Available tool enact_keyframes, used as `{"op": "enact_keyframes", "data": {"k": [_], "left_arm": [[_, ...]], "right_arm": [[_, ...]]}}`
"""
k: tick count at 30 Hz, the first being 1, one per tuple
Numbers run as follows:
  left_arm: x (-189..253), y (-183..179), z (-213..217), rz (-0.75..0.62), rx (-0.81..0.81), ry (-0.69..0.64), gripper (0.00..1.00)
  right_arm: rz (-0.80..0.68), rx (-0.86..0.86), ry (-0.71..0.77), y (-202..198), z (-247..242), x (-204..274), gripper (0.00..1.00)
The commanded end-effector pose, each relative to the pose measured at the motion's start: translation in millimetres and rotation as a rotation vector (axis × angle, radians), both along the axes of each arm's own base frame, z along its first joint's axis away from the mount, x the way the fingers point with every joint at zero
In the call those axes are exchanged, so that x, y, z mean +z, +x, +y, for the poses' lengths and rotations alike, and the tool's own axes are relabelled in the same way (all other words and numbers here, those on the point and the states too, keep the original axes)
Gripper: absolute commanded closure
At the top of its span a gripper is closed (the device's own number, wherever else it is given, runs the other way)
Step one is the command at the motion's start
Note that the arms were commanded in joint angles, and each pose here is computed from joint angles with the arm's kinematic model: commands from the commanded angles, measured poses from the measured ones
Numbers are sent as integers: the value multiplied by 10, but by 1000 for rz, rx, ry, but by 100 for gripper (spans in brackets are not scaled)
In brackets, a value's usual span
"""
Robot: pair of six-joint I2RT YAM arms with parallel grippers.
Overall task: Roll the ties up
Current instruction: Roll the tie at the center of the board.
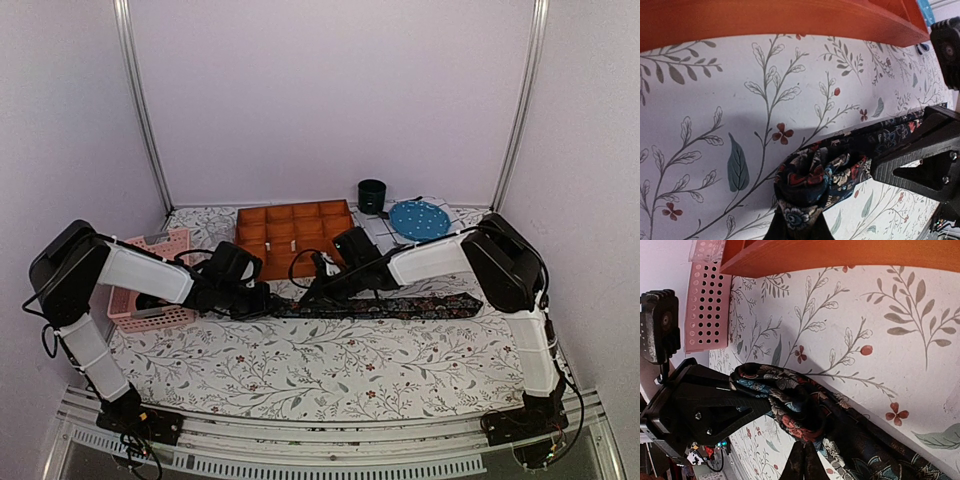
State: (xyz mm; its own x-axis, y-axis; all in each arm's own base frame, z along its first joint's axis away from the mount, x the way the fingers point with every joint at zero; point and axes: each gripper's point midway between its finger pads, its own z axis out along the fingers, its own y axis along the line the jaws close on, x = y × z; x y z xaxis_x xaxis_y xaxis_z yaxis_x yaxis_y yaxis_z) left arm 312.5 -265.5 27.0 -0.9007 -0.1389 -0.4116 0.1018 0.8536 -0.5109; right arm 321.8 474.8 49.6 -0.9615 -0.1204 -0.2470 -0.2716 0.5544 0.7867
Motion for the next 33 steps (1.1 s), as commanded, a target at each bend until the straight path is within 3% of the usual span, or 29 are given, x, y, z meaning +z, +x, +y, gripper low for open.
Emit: {"op": "enact_keyframes", "data": {"k": [1,18,33], "left_arm": [[92,6,-40,-20,-13,4,100],[229,-14,-96,-46,-27,-4,100],[370,-45,-444,-121,-119,105,100]], "right_arm": [[60,18,-46,-70,25,-427,98],[120,28,-101,-140,47,-860,99],[130,20,-84,-139,108,-876,100]]}}
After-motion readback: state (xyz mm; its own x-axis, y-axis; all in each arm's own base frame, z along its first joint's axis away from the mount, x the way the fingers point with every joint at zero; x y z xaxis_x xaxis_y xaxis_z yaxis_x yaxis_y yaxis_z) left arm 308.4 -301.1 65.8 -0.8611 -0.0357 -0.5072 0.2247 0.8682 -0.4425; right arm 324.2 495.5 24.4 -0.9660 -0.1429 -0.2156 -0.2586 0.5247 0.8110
